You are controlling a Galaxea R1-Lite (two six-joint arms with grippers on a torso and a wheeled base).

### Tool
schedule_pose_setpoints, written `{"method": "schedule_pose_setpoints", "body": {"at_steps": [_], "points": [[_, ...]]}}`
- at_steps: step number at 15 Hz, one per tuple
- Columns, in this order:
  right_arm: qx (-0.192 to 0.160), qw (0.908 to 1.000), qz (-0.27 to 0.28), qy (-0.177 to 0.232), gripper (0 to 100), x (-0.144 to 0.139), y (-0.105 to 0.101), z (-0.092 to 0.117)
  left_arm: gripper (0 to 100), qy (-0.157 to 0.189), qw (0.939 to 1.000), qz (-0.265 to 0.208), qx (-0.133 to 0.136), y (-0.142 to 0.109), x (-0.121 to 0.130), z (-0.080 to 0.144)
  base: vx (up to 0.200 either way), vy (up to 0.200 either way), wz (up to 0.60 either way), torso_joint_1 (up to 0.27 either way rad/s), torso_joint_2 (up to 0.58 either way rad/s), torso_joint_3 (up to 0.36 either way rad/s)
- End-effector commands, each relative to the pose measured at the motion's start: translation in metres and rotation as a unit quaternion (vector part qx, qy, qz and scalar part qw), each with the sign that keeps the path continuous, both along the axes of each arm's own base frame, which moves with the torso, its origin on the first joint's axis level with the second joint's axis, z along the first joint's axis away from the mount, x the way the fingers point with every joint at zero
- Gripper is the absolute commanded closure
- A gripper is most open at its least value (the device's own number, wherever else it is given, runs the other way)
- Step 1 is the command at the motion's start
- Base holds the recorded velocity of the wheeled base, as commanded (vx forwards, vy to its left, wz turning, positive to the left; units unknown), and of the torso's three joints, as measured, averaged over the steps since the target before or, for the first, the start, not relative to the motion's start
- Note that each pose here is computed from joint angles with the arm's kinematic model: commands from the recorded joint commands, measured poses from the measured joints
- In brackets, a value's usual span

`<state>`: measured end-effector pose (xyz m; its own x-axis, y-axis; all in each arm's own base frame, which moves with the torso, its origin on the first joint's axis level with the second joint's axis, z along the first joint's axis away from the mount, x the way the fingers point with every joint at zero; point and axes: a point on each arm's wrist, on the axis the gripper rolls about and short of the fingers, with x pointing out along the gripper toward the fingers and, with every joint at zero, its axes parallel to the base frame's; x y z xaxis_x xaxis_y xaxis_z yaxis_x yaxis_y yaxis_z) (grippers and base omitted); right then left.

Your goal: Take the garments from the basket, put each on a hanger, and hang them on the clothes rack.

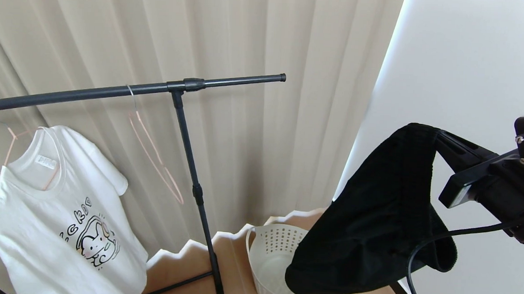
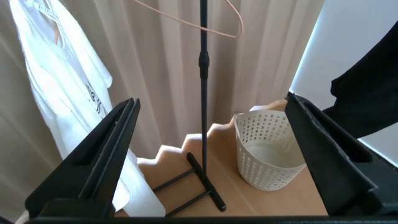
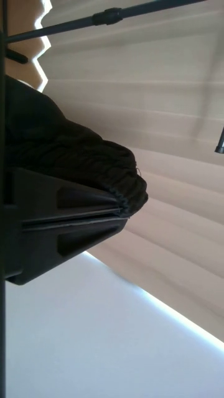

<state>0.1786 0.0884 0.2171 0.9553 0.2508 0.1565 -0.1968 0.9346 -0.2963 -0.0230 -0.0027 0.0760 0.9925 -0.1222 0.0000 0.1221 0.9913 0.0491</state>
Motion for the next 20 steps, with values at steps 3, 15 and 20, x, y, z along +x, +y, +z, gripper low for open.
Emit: {"method": "schedule_pose_setpoints", "body": {"at_steps": [3,15,20], "points": [[-0.001,1.0000,0.000,0.001,100,0.0004,0.0002,-0.0008,0,0.000,1.0000,0.000,0.000,0.0000,0.0000,-0.0001,0.000,0.000,0.00,0.164,-0.36,-0.199],[-0.016,0.9998,-0.009,0.006,100,0.0011,-0.0022,-0.0051,0,0.000,1.0000,0.001,0.000,0.0000,0.0000,-0.0001,0.000,0.000,0.10,0.120,-0.27,-0.145],[-0.017,0.9998,-0.008,0.006,100,0.0011,-0.0022,-0.0051,0,0.000,1.0000,0.001,0.001,0.0000,0.0000,-0.0001,0.000,0.000,0.60,0.005,0.00,-0.004]]}}
